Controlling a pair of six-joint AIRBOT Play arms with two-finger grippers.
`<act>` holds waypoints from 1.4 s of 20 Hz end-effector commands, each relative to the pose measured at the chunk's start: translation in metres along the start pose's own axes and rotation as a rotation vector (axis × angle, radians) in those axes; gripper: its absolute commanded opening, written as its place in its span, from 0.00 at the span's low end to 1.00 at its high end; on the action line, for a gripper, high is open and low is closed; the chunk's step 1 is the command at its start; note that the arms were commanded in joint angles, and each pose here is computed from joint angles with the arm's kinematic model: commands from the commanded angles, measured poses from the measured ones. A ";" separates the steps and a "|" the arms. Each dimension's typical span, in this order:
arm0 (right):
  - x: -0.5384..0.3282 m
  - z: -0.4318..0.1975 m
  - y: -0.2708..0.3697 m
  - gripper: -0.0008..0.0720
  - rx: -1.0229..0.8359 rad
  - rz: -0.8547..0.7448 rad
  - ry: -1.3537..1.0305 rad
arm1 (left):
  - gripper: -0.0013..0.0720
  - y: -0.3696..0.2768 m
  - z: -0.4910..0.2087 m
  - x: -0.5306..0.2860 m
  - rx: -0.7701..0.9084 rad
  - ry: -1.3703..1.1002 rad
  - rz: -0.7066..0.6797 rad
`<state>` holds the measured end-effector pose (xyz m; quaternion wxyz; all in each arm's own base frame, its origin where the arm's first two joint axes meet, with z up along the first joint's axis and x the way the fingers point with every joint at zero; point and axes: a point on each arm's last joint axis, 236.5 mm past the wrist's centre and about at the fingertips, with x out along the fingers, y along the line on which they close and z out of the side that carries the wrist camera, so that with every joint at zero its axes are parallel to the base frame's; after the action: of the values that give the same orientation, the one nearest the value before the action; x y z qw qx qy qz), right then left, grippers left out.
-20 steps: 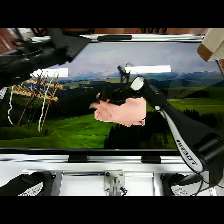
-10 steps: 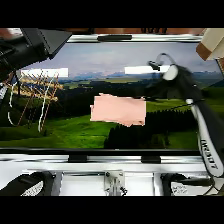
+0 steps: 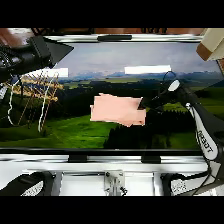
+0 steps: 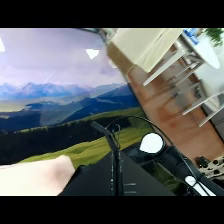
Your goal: Fold the shirts.
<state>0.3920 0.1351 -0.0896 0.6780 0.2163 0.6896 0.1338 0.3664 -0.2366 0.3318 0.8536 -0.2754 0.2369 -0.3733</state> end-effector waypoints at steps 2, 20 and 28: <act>0.018 0.019 0.017 0.12 0.006 0.107 -0.052 | 0.06 0.005 -0.003 0.000 -0.005 0.012 0.022; -0.199 -0.105 -0.260 0.12 0.736 -0.285 -0.238 | 0.07 0.004 -0.009 0.000 -0.003 0.034 0.019; -0.124 -0.220 -0.245 0.12 0.831 -0.365 -0.064 | 0.07 0.004 -0.014 0.000 0.001 0.057 0.018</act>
<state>0.1792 -0.1248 -0.0754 0.5895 0.3633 0.6722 -0.2621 0.3607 -0.2380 0.3195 0.8502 -0.2643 0.2622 -0.3722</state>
